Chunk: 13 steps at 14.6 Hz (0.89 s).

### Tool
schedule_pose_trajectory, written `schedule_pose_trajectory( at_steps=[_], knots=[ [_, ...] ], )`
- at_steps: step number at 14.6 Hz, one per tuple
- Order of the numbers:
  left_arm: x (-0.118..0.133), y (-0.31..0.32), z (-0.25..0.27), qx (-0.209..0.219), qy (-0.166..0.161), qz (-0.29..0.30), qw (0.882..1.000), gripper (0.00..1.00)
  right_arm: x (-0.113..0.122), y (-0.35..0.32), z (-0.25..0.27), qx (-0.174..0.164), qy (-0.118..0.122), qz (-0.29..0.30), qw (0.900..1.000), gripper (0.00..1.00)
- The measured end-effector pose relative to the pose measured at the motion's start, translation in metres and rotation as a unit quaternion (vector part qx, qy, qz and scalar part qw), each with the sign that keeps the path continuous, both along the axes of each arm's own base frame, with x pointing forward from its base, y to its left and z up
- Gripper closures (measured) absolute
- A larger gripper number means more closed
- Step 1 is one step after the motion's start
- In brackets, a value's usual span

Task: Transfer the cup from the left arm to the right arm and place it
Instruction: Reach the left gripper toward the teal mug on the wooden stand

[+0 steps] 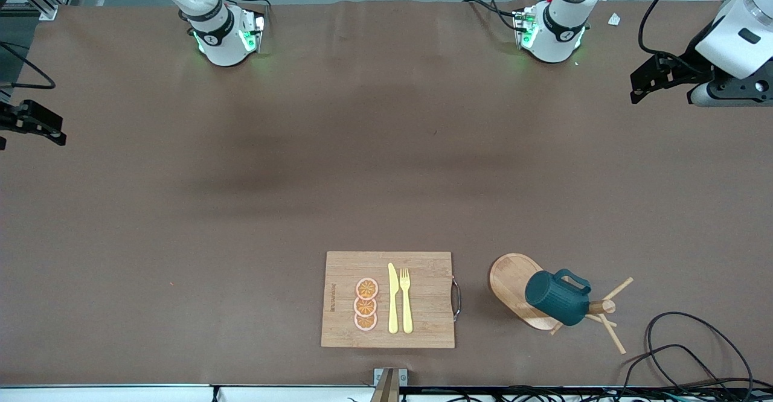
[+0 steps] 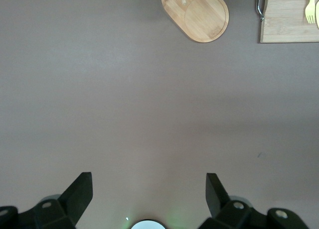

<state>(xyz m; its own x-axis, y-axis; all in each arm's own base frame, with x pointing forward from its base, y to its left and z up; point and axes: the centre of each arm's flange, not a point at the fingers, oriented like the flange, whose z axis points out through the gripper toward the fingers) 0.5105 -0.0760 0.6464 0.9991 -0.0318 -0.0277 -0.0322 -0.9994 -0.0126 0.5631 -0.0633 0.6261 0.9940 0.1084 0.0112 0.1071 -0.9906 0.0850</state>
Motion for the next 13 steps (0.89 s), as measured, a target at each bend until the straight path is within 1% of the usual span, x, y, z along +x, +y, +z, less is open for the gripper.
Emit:
schedule_pose_trajectory(
  at_steps=[4,7,8,10,13],
  knots=[
    [0.002,0.0,0.006,-0.001,-0.007,0.001,1.0,0.0,0.001,-0.003,-0.003,0.0,0.002,-0.003,1.0,0.0],
    [0.018,-0.003,0.008,-0.012,-0.013,0.01,1.0,0.0,0.003,0.0,-0.004,0.0,0.001,0.001,1.0,0.0],
    [0.025,-0.005,0.004,-0.023,-0.012,0.031,0.999,0.0,0.003,0.001,-0.003,0.0,0.0,0.001,1.0,0.0],
    [0.041,-0.008,-0.006,-0.038,-0.014,0.097,0.994,0.0,0.004,0.002,-0.001,0.0,-0.003,-0.006,1.0,0.0],
    [0.067,-0.016,-0.025,-0.071,-0.024,0.184,0.98,0.0,0.005,0.015,0.003,0.0,-0.007,0.0,1.0,0.0]
  ],
)
